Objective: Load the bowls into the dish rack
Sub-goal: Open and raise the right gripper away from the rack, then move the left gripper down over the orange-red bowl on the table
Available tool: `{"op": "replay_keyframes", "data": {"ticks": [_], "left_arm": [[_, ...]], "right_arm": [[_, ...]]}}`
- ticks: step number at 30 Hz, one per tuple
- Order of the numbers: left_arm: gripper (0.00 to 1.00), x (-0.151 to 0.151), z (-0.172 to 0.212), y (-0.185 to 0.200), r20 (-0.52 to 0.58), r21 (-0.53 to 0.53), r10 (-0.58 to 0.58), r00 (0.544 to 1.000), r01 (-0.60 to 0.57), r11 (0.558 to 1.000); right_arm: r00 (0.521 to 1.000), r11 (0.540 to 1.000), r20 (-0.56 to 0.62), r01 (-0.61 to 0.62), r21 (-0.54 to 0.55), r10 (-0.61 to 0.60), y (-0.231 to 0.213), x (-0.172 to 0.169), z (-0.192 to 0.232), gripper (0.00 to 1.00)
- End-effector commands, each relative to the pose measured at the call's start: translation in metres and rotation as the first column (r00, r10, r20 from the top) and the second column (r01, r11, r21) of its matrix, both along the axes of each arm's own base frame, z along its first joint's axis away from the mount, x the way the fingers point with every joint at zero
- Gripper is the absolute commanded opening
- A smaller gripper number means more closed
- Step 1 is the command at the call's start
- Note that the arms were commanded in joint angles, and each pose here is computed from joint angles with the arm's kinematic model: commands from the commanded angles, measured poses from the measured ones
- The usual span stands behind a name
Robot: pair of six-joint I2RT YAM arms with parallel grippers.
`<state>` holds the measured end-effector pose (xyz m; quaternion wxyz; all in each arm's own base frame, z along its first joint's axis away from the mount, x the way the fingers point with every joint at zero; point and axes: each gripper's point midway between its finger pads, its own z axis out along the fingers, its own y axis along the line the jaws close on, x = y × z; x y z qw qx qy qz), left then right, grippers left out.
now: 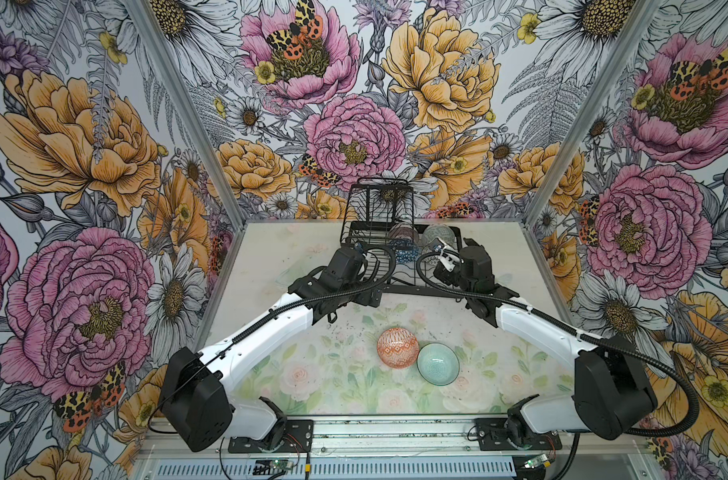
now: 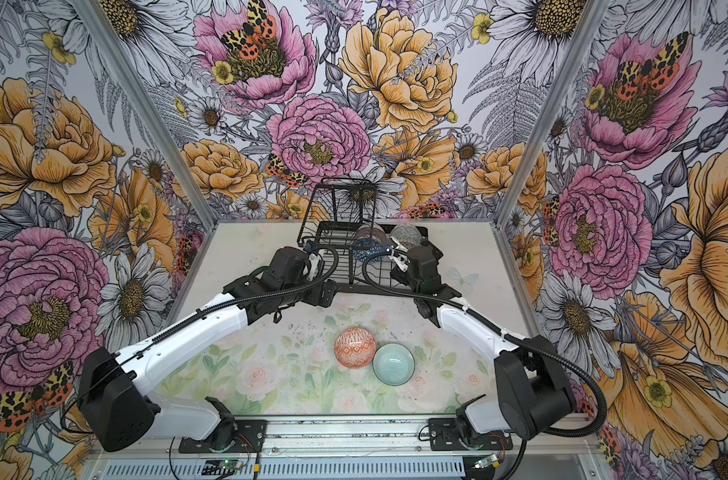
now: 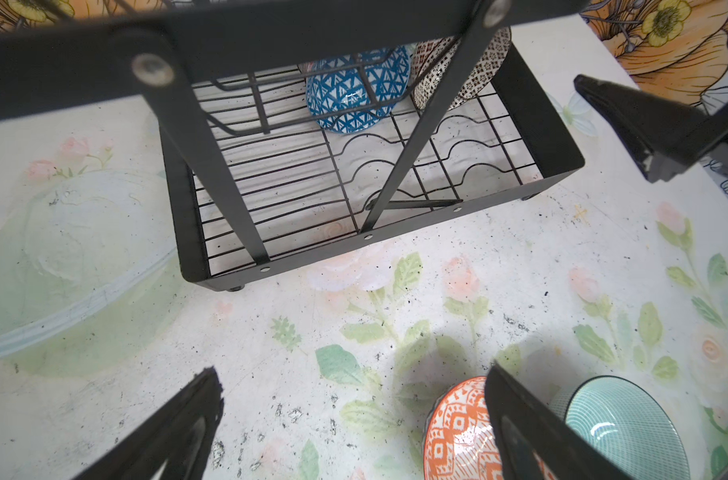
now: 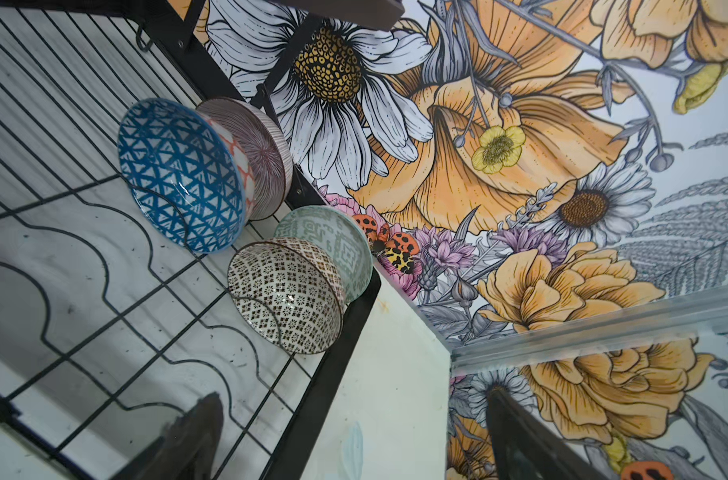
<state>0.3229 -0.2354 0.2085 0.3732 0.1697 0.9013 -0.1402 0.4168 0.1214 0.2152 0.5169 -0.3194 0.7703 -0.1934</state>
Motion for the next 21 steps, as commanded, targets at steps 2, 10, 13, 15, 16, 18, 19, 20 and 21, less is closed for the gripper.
{"op": "replay_keyframes", "data": {"ticks": [2, 10, 13, 15, 16, 18, 19, 20, 21], "left_arm": [[0.99, 0.004, 0.002, -0.003, 0.014, -0.003, -0.031, 0.999, 0.031, 1.000], [0.99, -0.003, -0.002, 0.007, 0.002, -0.005, -0.012, 1.000, 0.012, 1.000], [0.99, -0.011, -0.006, 0.008, -0.021, -0.018, -0.021, 1.000, 0.021, 1.000], [0.99, -0.017, -0.010, 0.011, -0.045, -0.019, -0.025, 0.999, 0.024, 1.000], [0.99, -0.022, -0.014, 0.011, -0.059, -0.018, -0.031, 0.998, 0.030, 0.999], [0.99, -0.030, -0.019, 0.014, -0.083, -0.015, -0.033, 0.996, 0.032, 0.999], [0.99, -0.035, -0.021, 0.016, -0.094, -0.012, -0.035, 0.995, 0.034, 0.999], [0.99, -0.039, -0.023, 0.018, -0.103, -0.010, -0.036, 0.994, 0.035, 0.999], [0.99, -0.043, -0.025, 0.019, -0.113, -0.008, -0.035, 0.993, 0.034, 0.999]], "right_arm": [[0.984, 0.965, -0.129, 0.147, 0.219, -0.121, -0.006, -0.021, 0.017, 0.99], [0.935, 0.896, -0.341, 0.231, 0.378, -0.096, 0.010, -0.033, 0.008, 0.99], [0.910, 0.887, -0.400, 0.267, 0.376, -0.104, 0.010, -0.033, -0.002, 0.99], [0.897, 0.875, -0.430, 0.289, 0.388, -0.106, 0.010, -0.032, -0.007, 0.99], [0.890, 0.866, -0.446, 0.295, 0.404, -0.095, 0.011, -0.031, -0.009, 0.99], [0.883, 0.850, -0.460, 0.307, 0.427, -0.088, 0.011, -0.029, -0.010, 0.99], [0.881, 0.845, -0.465, 0.311, 0.434, -0.086, 0.011, -0.028, -0.011, 0.99], [0.879, 0.843, -0.469, 0.316, 0.434, -0.088, 0.011, -0.027, -0.012, 0.99], [0.878, 0.840, -0.469, 0.324, 0.435, -0.096, 0.009, -0.025, -0.011, 1.00]]}}
